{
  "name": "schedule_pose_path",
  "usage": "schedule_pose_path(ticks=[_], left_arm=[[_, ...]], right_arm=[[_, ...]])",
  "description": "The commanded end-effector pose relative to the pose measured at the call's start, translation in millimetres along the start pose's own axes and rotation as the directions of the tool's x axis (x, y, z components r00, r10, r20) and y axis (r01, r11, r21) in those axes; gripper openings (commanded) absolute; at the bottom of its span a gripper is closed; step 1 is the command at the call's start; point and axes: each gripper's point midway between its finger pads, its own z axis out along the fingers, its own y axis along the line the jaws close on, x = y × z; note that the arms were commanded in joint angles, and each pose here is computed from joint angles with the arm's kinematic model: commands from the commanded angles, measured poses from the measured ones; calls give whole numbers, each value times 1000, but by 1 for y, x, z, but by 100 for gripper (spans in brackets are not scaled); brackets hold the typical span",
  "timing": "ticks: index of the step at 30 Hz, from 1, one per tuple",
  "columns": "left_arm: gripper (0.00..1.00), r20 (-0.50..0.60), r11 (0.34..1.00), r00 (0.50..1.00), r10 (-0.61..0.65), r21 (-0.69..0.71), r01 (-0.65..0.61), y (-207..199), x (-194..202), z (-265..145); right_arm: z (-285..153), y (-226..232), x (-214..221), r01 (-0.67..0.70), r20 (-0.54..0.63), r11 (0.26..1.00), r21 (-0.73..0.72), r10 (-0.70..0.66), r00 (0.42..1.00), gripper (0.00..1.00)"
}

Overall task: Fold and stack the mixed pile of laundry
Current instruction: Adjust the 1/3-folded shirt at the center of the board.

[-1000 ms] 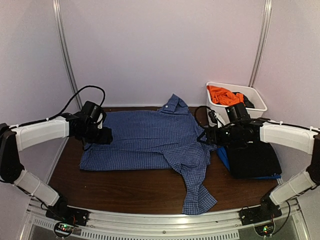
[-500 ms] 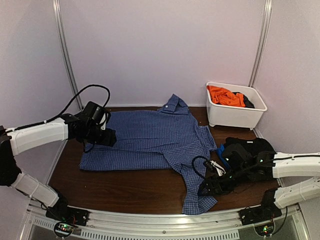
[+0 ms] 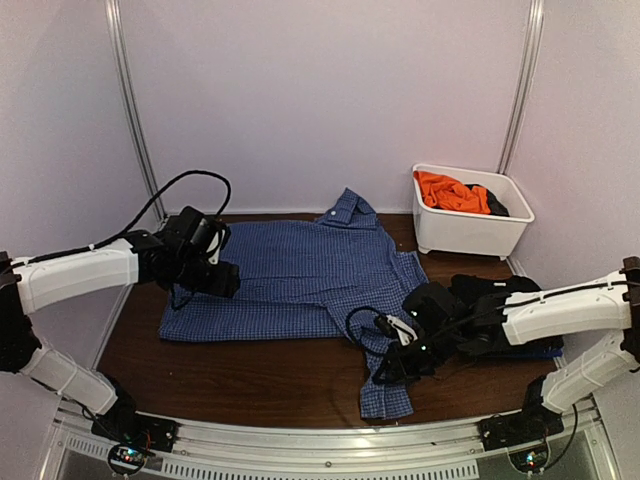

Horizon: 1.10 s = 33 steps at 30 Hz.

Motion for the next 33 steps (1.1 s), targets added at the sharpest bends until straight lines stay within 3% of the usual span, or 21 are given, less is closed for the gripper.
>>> schedule_pose_path(ticks=[1, 6, 11, 16, 19, 22, 33], left_arm=[[68, 82, 1000, 996, 20, 19, -22, -5, -13, -11], [68, 114, 997, 993, 35, 69, -43, -16, -20, -14], [70, 224, 965, 965, 138, 190, -182, -58, -29, -28], [76, 365, 845, 892, 266, 358, -398, -126, -30, -48], [78, 470, 764, 820, 328, 378, -522, -165, -23, -59], [80, 562, 715, 768, 308, 395, -576, -189, -21, -69], [80, 615, 715, 786, 60, 523, -464, -226, -43, -69]], right_arm=[[-43, 69, -77, 158, 275, 974, -162, -109, 955, 0], [-102, 93, -158, 216, 494, 933, -286, -50, 868, 0], [-132, 96, -204, 262, 594, 890, -373, 12, 805, 0], [-136, 101, -213, 292, 600, 853, -432, 30, 800, 0], [-139, 106, -213, 307, 601, 831, -464, 41, 798, 0], [-144, 112, -211, 327, 606, 805, -495, 50, 794, 0], [-155, 130, -203, 403, 605, 676, -617, 80, 792, 0]])
